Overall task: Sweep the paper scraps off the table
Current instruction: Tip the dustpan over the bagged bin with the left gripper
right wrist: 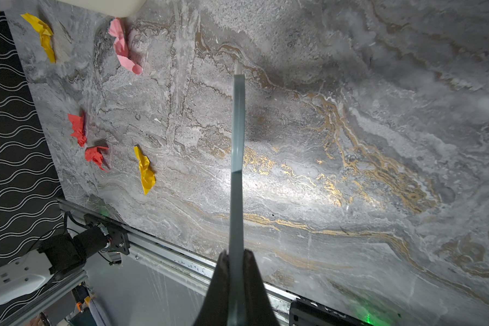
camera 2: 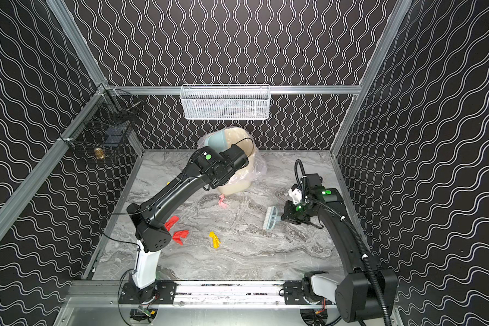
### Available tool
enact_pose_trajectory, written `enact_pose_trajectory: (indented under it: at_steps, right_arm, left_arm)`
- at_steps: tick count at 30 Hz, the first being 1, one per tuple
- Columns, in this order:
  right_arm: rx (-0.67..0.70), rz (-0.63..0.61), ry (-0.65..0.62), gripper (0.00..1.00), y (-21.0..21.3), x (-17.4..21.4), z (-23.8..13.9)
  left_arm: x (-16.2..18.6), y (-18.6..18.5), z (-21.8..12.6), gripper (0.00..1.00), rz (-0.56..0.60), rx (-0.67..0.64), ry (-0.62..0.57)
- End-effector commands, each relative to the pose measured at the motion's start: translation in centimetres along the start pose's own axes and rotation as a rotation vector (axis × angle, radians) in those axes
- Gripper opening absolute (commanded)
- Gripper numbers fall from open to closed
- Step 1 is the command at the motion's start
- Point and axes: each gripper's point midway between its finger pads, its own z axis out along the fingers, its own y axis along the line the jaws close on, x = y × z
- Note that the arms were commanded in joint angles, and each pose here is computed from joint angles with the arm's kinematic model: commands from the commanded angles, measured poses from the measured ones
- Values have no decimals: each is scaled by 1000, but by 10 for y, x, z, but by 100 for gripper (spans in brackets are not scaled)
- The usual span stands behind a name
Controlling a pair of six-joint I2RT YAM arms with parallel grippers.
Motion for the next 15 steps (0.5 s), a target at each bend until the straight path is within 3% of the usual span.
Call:
enact_pose_trajectory:
  at_steps: [1,8,15]
  right_arm:
    - [-21,-10,-11,0,4,-1,0]
    - [-28,-17,-11,0,6,-2,1]
    - [-101,-90,21,0,36,7,12]
  left_arm:
    - [0,9,0,0,19,-58,17]
    - [-3,17,-2,0,-23,-52,-6]
    - [3,16,-18,0,-306,144,-127]
